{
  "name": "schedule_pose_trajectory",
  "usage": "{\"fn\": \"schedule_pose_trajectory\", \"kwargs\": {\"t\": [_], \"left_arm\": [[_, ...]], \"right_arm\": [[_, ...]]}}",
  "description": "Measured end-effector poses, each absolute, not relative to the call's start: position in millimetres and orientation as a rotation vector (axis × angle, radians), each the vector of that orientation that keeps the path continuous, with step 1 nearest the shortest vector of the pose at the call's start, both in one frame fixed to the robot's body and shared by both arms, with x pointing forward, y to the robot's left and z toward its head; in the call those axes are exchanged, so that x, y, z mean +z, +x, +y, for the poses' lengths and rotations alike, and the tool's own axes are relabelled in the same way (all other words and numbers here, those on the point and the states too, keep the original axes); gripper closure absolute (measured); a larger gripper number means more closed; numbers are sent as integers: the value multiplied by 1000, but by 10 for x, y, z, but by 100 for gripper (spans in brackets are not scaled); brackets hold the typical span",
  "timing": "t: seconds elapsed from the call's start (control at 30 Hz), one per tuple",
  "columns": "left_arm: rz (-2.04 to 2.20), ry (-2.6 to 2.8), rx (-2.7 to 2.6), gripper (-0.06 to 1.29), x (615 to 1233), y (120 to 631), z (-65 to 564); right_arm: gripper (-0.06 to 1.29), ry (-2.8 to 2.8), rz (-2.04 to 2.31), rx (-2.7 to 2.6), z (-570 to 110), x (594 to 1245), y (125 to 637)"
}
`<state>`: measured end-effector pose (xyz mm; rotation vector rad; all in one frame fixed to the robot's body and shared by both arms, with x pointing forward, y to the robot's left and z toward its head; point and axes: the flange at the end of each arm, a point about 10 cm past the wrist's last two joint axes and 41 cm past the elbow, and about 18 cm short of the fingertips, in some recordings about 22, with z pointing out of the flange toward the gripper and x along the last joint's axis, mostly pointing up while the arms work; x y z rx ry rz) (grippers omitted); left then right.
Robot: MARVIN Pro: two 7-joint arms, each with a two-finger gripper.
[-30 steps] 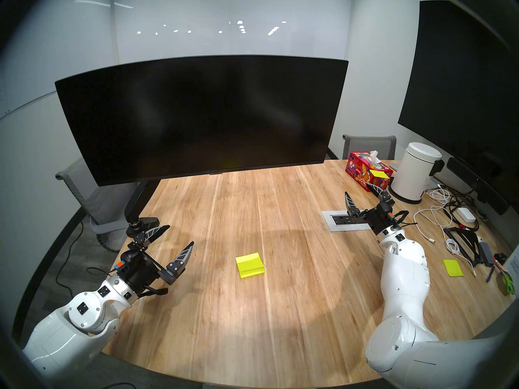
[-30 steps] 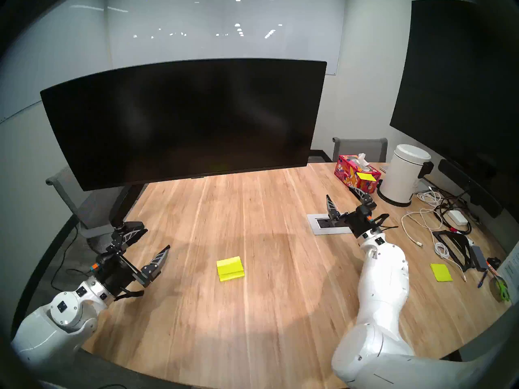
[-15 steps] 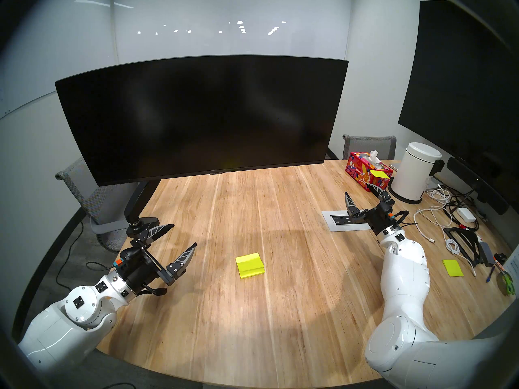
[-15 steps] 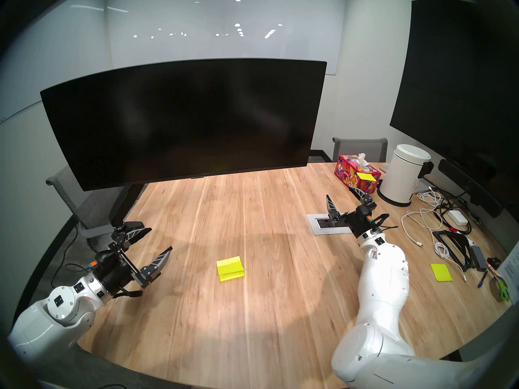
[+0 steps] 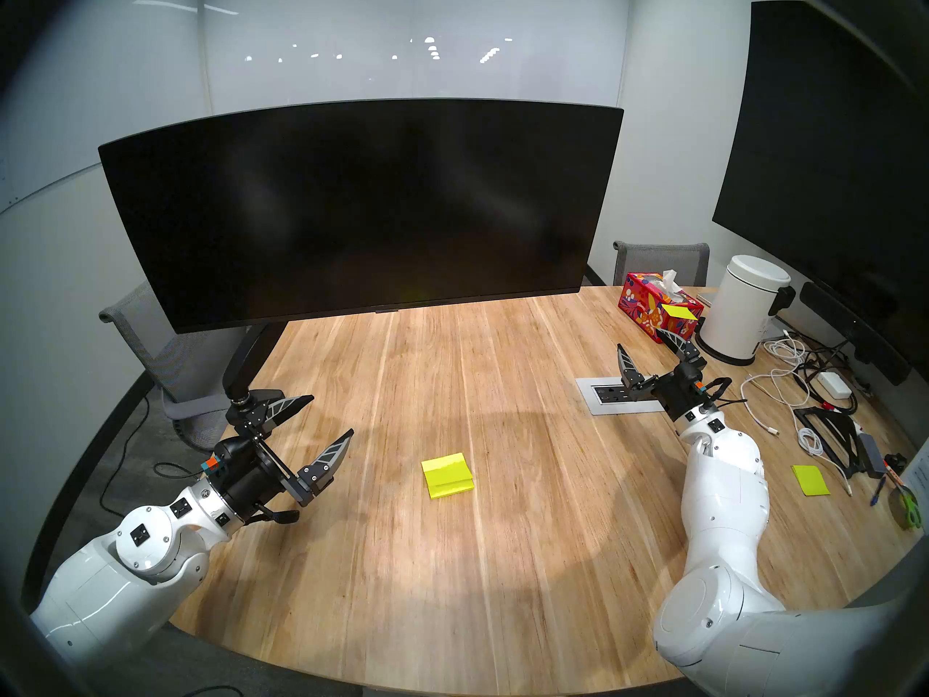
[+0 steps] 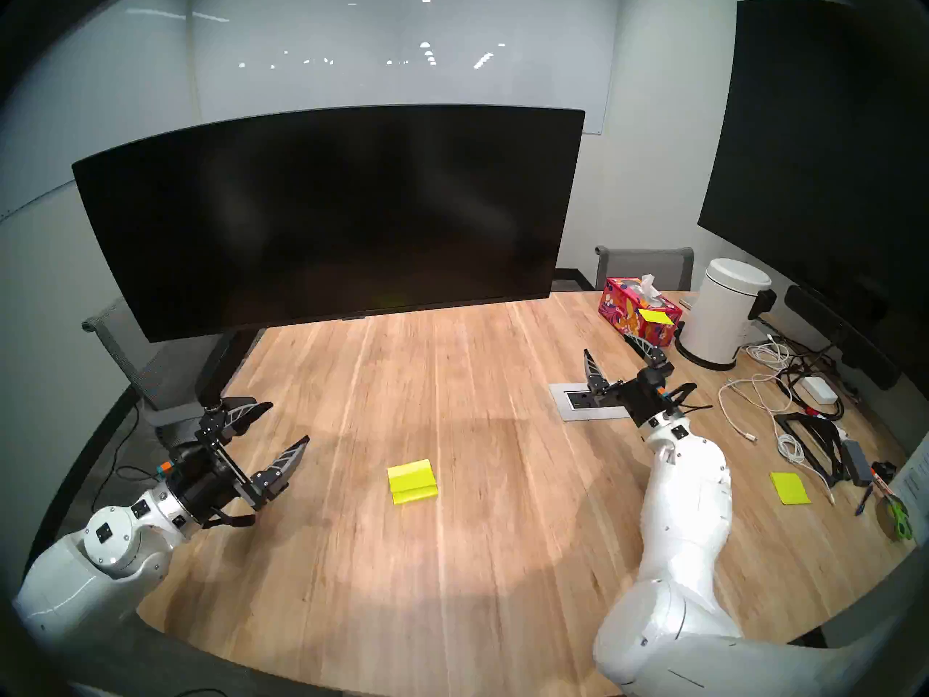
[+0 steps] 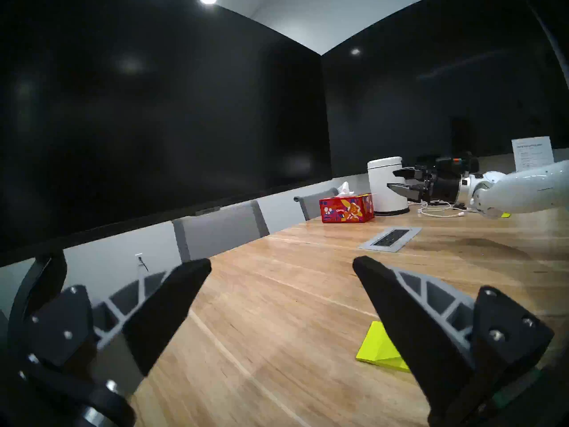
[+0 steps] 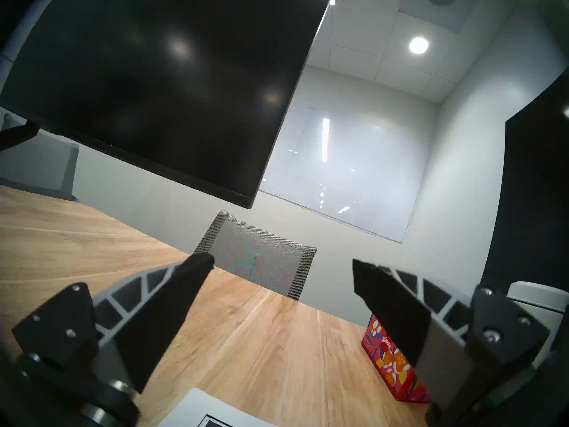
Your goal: Peel one sticky note off the pad and stick it onto the monitor, then press it flat
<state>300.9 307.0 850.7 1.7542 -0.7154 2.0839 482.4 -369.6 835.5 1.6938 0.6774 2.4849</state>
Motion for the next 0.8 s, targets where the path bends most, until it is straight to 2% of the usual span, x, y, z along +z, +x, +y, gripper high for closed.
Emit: {"fn": "schedule_pose_trajectory", "kwargs": {"t": [0.8], "left_arm": [[-675,1777,2142,-3,8557,3063,3001]], "right_arm": [[-2,1646,762,2481,-3678,8386,4719]]}}
